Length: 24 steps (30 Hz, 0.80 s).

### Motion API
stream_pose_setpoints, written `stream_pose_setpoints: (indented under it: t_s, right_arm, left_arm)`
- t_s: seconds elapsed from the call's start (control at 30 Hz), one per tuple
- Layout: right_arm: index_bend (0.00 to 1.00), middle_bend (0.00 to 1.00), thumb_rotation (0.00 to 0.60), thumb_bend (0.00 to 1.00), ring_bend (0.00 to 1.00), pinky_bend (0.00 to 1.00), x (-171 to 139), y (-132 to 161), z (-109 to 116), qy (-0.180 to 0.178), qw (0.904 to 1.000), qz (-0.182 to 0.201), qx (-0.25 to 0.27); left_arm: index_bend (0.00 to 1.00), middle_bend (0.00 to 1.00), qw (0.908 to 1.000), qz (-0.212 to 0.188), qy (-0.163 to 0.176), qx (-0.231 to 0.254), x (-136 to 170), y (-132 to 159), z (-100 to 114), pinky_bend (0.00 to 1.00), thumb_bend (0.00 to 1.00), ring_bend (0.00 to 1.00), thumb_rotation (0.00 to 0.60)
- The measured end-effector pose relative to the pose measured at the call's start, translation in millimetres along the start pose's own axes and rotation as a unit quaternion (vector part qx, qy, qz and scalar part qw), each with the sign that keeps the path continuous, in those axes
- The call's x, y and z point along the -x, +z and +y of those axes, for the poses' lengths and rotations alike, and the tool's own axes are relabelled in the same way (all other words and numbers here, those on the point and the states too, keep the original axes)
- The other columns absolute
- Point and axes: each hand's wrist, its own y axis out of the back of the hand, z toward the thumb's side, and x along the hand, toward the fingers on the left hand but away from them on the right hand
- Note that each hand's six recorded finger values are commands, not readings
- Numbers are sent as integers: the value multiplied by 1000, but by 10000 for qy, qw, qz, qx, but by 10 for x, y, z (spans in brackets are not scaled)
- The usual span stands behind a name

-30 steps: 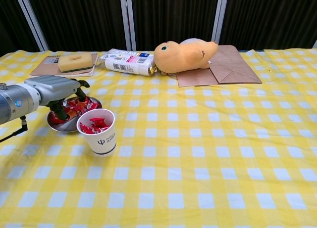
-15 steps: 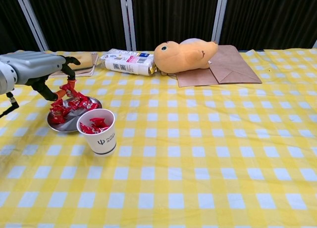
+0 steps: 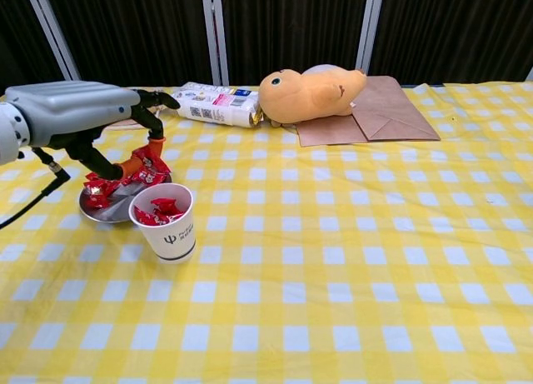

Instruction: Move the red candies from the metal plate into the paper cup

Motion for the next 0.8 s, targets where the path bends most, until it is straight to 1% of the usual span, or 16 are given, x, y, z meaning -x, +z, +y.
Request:
stream_pose_setpoints:
  t_s: [0.1,0.27,0.33,0.4,0.53,0.8]
  right_arm:
    - [0,0,600,424,0,0,2,-4,2,1,10000,-6,8]
    - [0,0,600,424,0,0,6,-3,7,-3,10000,1,32]
    - [0,0,600,424,0,0,4,2,10,-5,10000,10,35]
    - [0,0,600,424,0,0,4,0,10,-4,10000,5,38]
    - [0,0,600,424,0,0,4,2,14,-16,10000,10,40]
    - [0,0,600,424,0,0,1,6,8,-9,10000,16,31]
  left_arm:
    - [491,0,9999,-153,-74,-28,16,116,-32,0,529,0,600]
    - [491,0,9993,-296,-205,-47,35,237,-91,0,522,0,600]
    - [489,0,9991,-335,-261,-70,43,267,-116,0,493,0,600]
    - [481,0,9988,-367,-311,-97,50,288,-135,0,439,0,600]
    - [469,0,9987,-359,-348,-114,56,284,-134,0,359,0,600]
    - [447,0,9994,-226,-273,-64,67,186,-48,0,305,0,600]
